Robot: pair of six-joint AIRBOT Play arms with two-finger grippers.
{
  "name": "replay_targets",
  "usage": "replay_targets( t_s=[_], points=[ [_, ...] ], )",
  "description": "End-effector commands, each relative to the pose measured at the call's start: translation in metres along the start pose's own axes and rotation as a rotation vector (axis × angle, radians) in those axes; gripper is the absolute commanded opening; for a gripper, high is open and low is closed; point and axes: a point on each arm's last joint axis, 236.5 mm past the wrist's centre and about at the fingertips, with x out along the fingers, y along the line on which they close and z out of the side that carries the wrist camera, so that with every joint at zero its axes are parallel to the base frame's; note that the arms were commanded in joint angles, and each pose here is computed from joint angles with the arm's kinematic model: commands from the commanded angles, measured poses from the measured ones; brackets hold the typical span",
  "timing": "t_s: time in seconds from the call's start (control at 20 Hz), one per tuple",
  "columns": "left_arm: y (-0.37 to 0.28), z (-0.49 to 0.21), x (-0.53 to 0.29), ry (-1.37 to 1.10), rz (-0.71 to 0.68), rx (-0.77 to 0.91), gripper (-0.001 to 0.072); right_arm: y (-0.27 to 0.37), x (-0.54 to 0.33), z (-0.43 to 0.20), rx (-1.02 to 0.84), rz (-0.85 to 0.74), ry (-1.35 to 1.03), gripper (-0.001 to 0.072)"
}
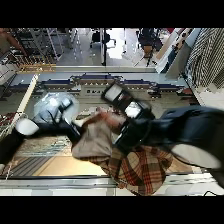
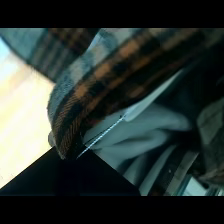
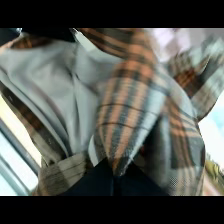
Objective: Fold the clothes and pants, and hang the long-sleeved shirts on hangers.
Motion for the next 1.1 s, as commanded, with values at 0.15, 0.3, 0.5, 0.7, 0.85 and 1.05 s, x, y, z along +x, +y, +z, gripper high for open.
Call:
replay_targets(
  t_s=[0.15, 0.3, 0.5, 0.7, 0.85, 1.05],
  points=[
    [-0.09, 0.208, -0.19, -0.467, 0.081, 0.292, 0.0029, -0.028, -0.145, 0.091, 0.16, -0.001, -0.466, 0.0028],
    [-0.081, 0.238, -0.244, -0.573, 0.244, 0.298, 0.0029, -0.059, -0.195, 0.095, 0.185, -0.088, -0.603, 0.0026],
    [-0.015, 0.193, -0.174, -0.324, 0.241, 0.035, 0.0027, -0.111, -0.107, 0.05, 0.325, -0.175, -0.335, 0.0026],
    [0.049, 0.11, -0.057, -0.012, 0.141, -0.229, 0.0027, -0.122, 0.031, 0.017, 0.552, 0.081, -0.134, 0.0027],
    [0.067, 0.074, -0.001, 0.09, 0.058, -0.341, 0.0027, -0.131, 0.107, 0.023, 0.665, 0.196, -0.144, 0.0155],
    [0.076, 0.073, 0.024, 0.075, 0.017, -0.4, 0.0027, -0.112, 0.139, -0.017, 0.62, 0.252, 0.051, 0.0399]
  ],
)
